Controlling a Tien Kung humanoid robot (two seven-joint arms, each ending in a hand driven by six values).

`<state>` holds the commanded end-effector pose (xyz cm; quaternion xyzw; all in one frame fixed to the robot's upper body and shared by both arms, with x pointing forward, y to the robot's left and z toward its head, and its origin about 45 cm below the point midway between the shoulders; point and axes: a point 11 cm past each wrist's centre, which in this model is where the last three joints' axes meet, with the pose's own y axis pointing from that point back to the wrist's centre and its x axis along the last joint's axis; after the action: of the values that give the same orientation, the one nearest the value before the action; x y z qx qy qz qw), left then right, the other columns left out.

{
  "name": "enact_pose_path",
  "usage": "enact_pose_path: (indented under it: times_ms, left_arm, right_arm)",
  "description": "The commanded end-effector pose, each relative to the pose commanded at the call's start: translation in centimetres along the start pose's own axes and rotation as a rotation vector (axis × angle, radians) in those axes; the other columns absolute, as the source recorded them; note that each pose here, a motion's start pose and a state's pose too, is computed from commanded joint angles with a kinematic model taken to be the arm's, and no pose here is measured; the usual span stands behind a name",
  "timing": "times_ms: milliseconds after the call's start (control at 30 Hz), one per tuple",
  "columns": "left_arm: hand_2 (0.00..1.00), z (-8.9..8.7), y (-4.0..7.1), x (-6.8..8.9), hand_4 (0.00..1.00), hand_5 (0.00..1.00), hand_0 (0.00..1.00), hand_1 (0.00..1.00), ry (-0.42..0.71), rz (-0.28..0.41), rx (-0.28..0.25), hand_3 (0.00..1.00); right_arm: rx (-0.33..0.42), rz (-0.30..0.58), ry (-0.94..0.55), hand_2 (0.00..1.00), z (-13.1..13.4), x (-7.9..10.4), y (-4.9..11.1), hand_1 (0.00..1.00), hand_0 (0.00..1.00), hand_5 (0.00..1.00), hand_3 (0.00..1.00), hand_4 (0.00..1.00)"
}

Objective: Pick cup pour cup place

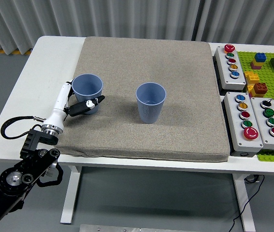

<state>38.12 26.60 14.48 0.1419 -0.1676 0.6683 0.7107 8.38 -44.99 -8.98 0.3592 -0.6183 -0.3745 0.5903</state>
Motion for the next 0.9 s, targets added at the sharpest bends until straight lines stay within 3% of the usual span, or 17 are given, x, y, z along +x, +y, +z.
enact_pose_path:
  times_ms: [667,700,867,900]
  left_arm:
    - [0.796,-0.36,0.34,0.07,0.979,0.33,0.678,0.69,0.001,-0.034,0.01,0.774]
    - [0.875,-0.39,0.37,0.03,0.998,0.369,0.717,0.731,-0.001,-0.042,0.011,0.876]
    - [0.875,-0.39,0.46,-0.23,0.998,0.369,0.717,0.731,-0.002,-0.082,0.017,0.876]
    - [0.97,-0.34,0.45,-0.25,0.998,0.389,0.783,0.801,-0.002,-0.086,0.017,0.998]
  right_arm:
    - [-0.005,-0.001,0.011,0.587,0.36,-0.02,-0.07,0.652,0.651,0.052,0.594,0.002]
    - [-0.006,-0.001,0.01,0.583,0.4,-0.03,-0.07,0.652,0.651,0.05,0.594,0.002]
    - [-0.007,-0.001,0.014,0.583,0.51,-0.02,-0.09,0.652,0.651,0.05,0.594,0.002]
    - [-0.007,-0.001,0.013,0.583,0.49,-0.02,-0.09,0.652,0.651,0.049,0.594,0.002]
